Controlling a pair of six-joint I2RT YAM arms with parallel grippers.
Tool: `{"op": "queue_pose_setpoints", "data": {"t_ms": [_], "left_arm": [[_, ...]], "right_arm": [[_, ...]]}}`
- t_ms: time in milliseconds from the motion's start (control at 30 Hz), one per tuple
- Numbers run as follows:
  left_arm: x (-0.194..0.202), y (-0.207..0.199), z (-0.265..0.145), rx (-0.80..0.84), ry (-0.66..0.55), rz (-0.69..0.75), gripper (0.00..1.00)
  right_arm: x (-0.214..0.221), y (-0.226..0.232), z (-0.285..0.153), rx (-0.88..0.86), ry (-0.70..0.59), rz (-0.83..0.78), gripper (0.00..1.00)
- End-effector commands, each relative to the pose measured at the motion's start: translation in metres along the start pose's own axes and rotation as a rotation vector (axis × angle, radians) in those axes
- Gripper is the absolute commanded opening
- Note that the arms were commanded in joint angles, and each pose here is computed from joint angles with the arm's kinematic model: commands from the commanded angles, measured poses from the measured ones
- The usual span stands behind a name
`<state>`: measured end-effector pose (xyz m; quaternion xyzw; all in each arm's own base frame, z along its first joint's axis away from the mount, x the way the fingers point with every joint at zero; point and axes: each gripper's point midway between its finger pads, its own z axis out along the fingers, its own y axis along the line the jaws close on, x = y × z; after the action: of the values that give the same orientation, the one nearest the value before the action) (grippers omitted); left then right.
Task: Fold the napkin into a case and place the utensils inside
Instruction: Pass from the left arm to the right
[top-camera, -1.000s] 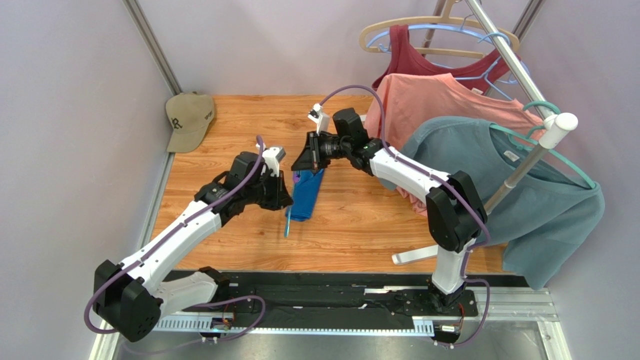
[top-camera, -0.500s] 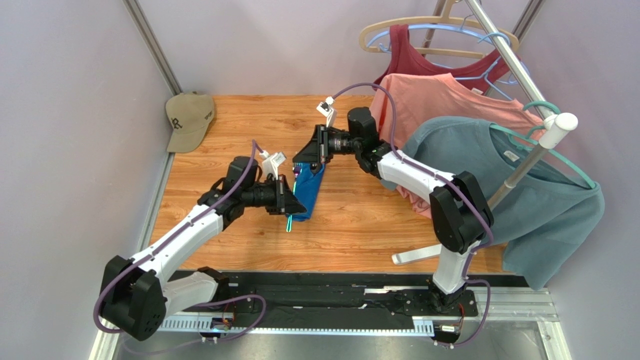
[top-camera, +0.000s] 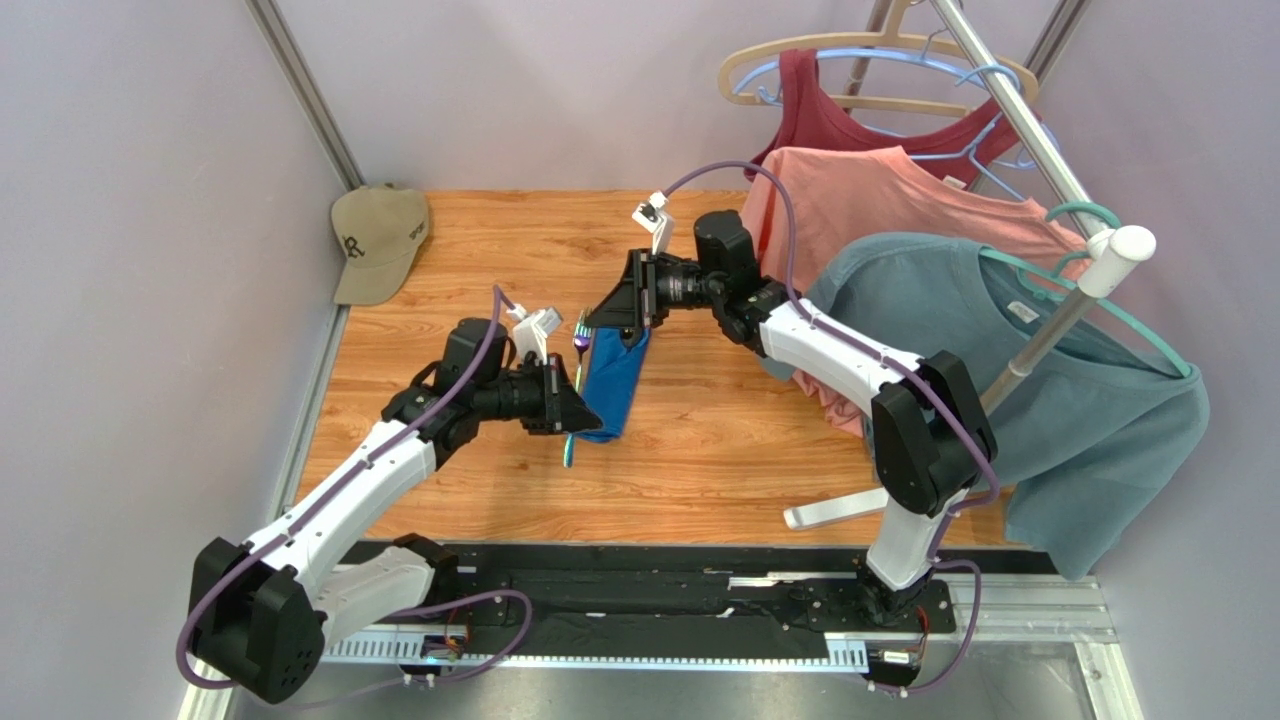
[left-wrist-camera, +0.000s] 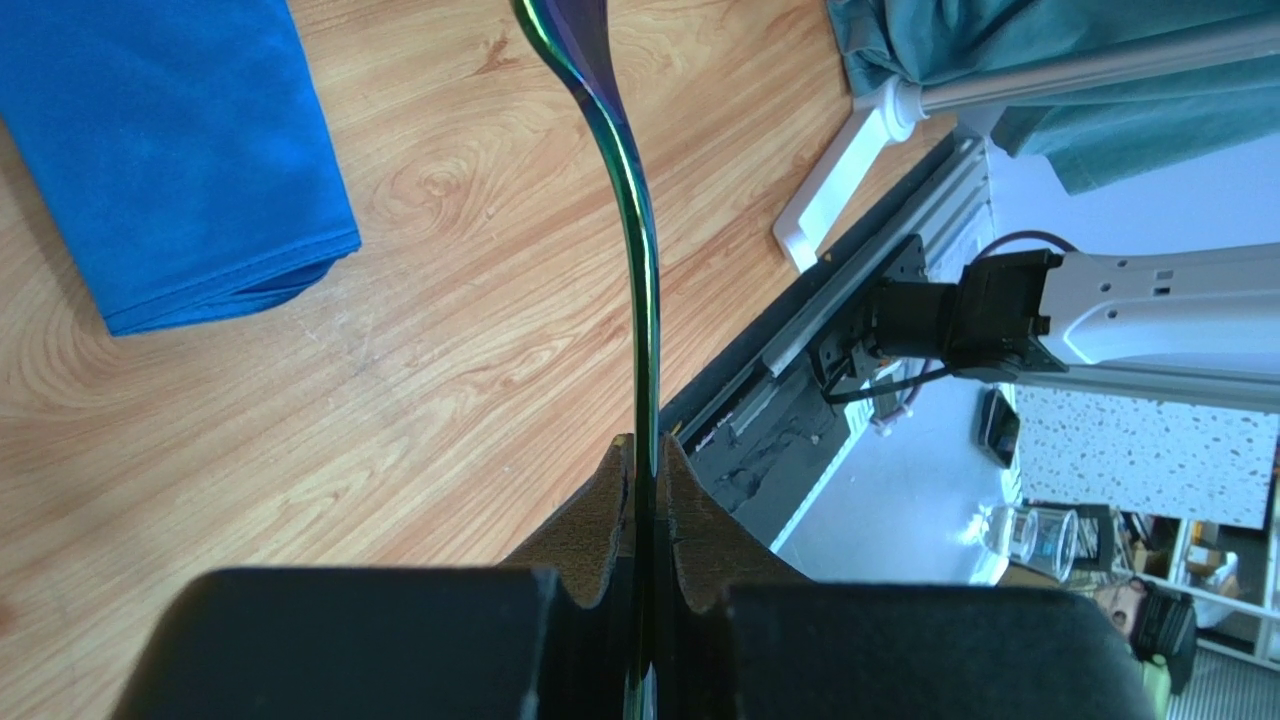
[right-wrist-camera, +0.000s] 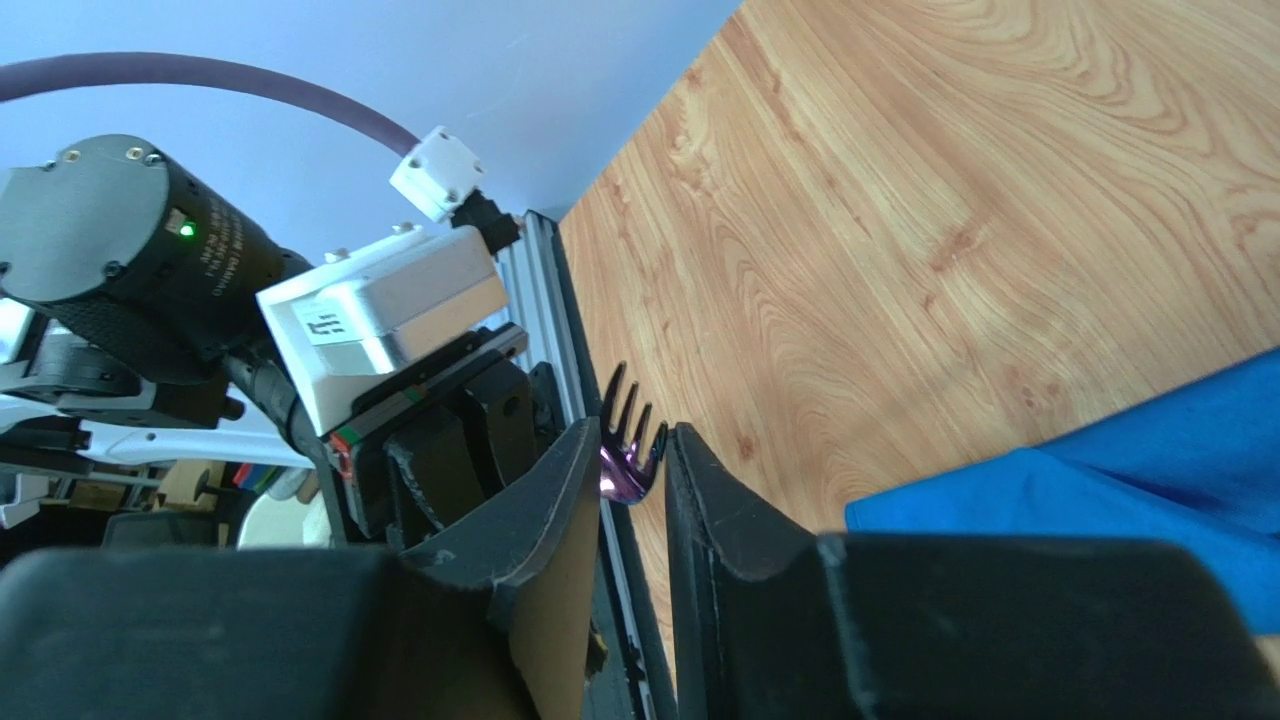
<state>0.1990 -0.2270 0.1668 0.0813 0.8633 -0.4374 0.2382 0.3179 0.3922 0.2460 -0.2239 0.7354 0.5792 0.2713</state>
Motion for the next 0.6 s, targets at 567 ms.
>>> {"op": "queue_pose_setpoints", "data": {"t_ms": [567], "left_arm": [[-0.016, -0.036, -0.003, 0.174, -0.041, 0.056, 0.0]], "right_arm": [[-0.012, 0.025, 0.013, -0.181, -0.028, -0.04, 0.0]]}}
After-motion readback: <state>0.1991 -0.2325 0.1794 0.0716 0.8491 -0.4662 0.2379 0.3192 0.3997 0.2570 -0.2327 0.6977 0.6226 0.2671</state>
